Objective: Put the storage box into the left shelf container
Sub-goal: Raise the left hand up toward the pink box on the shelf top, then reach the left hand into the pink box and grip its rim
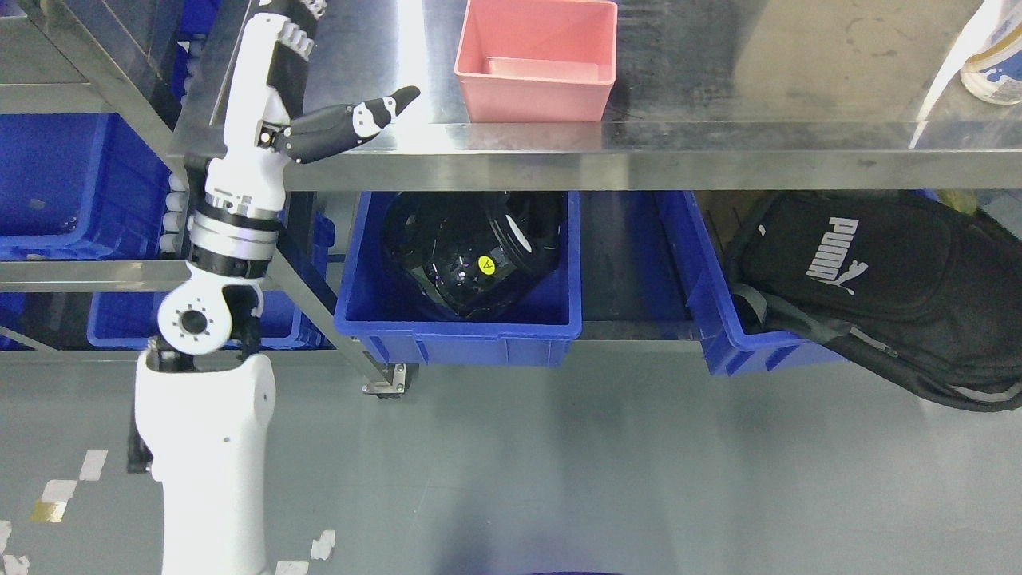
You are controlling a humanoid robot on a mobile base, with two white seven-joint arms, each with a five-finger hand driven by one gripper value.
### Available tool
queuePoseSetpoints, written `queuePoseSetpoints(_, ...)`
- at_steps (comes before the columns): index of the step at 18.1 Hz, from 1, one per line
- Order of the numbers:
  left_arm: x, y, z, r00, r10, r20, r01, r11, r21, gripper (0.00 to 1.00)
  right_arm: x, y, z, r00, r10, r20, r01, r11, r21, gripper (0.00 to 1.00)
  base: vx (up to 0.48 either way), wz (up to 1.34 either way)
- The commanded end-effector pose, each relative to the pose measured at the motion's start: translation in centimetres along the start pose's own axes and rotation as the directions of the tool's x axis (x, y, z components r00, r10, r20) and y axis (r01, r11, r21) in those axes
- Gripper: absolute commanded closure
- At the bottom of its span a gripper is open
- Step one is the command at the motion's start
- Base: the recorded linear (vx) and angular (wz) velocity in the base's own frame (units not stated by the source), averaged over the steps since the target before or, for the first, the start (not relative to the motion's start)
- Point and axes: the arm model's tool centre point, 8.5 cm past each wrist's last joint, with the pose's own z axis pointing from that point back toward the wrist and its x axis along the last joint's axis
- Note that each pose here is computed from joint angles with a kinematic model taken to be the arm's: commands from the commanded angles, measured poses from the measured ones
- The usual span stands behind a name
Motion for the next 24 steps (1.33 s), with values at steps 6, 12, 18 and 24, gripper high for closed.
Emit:
queuePoseSetpoints(6,-0.4,1.6,-8.7,0.934,-0.348,-0.087,0.203,0.712,-0.672,0.00,1.0,-1.1,-0.1,1.000,-0.020,0.024,0.021,1.000,-0.017,0.00,0.000,0.00)
queuePoseSetpoints(12,-2.3,-0.3,-11.0,0.894,-0.413,-0.177,0.124,0.605,-0.786,0.02,0.9,-1.1,-0.1,1.000,-0.020,0.022,0.021,1.000,-0.017,0.00,0.000,0.00)
queuePoseSetpoints(18,-3.6,-3.2,-12.1,0.887,-0.404,-0.225,0.037,0.546,-0.837,0.04,0.9,-1.1,-0.1,1.000,-0.020,0.022,0.021,1.000,-0.017,0.00,0.000,0.00)
queuePoseSetpoints(24,-4.1,-5.1,-14.3,0.878,-0.409,-0.250,0.010,0.537,-0.843,0.07,0.9,-1.1,-0.1,1.000,-0.020,0.022,0.021,1.000,-0.017,0.00,0.000,0.00)
